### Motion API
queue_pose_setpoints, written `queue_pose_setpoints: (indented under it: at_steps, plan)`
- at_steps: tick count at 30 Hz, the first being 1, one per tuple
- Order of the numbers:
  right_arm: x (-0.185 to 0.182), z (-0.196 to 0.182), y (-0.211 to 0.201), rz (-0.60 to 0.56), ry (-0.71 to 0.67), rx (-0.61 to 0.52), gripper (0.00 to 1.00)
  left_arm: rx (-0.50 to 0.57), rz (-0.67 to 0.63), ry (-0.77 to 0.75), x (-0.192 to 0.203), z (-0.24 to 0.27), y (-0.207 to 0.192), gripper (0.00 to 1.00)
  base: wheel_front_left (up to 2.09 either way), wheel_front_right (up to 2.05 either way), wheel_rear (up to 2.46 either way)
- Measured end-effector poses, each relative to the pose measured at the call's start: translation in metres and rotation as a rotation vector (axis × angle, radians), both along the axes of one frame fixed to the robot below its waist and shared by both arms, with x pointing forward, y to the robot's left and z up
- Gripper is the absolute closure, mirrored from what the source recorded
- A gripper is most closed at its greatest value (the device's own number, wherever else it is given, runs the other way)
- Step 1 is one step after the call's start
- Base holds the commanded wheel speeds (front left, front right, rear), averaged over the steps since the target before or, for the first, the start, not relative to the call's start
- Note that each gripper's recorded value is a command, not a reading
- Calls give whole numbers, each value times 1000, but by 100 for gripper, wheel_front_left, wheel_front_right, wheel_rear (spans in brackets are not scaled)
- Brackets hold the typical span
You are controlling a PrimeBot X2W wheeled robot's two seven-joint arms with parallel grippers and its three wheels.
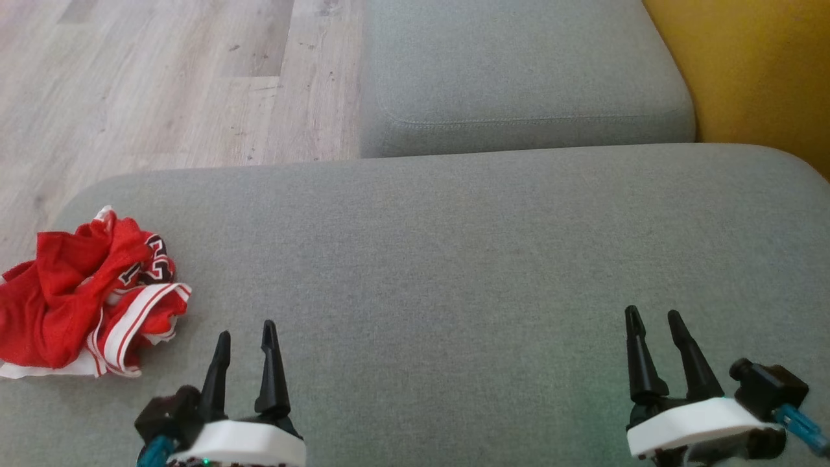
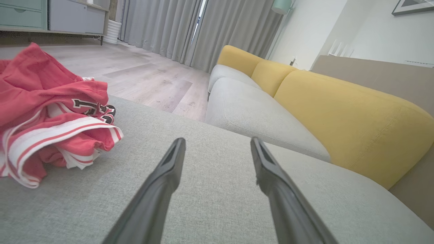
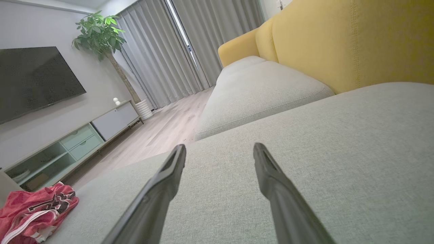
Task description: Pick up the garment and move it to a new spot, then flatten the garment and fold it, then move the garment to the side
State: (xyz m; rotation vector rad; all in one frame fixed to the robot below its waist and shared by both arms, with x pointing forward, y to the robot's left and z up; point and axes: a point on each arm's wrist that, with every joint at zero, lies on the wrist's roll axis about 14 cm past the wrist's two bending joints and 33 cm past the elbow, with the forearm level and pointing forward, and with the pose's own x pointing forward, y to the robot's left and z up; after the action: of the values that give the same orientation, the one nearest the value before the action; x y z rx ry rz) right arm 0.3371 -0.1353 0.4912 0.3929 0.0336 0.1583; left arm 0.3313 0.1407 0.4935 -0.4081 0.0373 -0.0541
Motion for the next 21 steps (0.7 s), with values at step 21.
queue_pose_setpoints:
  at_steps: [21]
  plan:
    - [-14,-5,2,22,-45,-189,0,239,-15,-68,-13,2,-6,0,0,0,0]
